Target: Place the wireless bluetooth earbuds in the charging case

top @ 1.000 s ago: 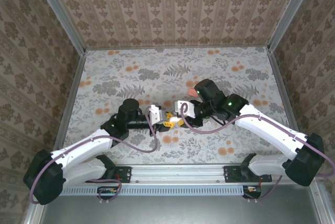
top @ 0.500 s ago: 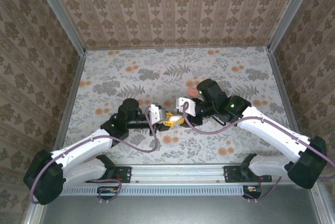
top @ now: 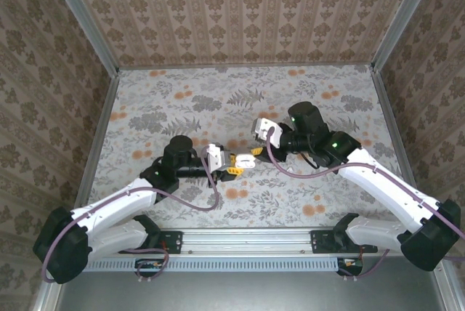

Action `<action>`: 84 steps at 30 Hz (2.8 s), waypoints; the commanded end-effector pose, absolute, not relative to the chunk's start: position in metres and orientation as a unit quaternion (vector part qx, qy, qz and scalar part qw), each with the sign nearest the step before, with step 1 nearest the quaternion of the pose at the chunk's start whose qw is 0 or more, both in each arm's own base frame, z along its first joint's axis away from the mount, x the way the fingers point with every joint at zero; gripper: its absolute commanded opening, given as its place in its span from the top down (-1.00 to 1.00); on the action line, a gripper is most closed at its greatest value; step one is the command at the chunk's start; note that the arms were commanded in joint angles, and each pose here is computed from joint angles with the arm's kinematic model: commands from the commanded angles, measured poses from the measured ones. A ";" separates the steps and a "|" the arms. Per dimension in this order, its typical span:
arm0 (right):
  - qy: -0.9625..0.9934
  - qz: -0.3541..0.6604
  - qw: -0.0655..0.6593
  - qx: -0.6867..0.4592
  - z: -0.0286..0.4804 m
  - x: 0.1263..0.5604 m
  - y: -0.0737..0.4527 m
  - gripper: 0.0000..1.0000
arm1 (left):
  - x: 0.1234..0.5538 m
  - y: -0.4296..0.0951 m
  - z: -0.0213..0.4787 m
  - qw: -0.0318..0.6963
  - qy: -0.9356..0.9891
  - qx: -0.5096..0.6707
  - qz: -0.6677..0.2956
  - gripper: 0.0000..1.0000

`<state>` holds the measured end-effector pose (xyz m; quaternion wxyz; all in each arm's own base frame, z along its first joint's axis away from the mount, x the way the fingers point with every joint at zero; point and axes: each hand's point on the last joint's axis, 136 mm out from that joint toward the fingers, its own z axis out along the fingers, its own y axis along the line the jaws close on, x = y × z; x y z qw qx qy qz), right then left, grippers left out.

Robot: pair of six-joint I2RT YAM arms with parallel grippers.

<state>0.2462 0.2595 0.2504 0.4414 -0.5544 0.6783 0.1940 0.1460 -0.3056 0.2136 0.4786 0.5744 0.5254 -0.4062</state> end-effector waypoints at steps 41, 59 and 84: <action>0.886 0.219 0.315 -0.260 0.229 0.284 0.265 -0.13 | 0.275 -0.162 0.173 0.531 0.800 0.187 -0.205 0.85; 0.959 0.198 0.144 -0.141 0.135 0.311 0.349 -0.06 | 0.288 -0.098 0.154 0.510 0.844 0.073 -0.151 0.85; 0.975 0.222 0.007 -0.003 0.034 0.297 0.396 0.12 | 0.287 -0.080 0.164 0.536 0.831 0.041 -0.142 0.85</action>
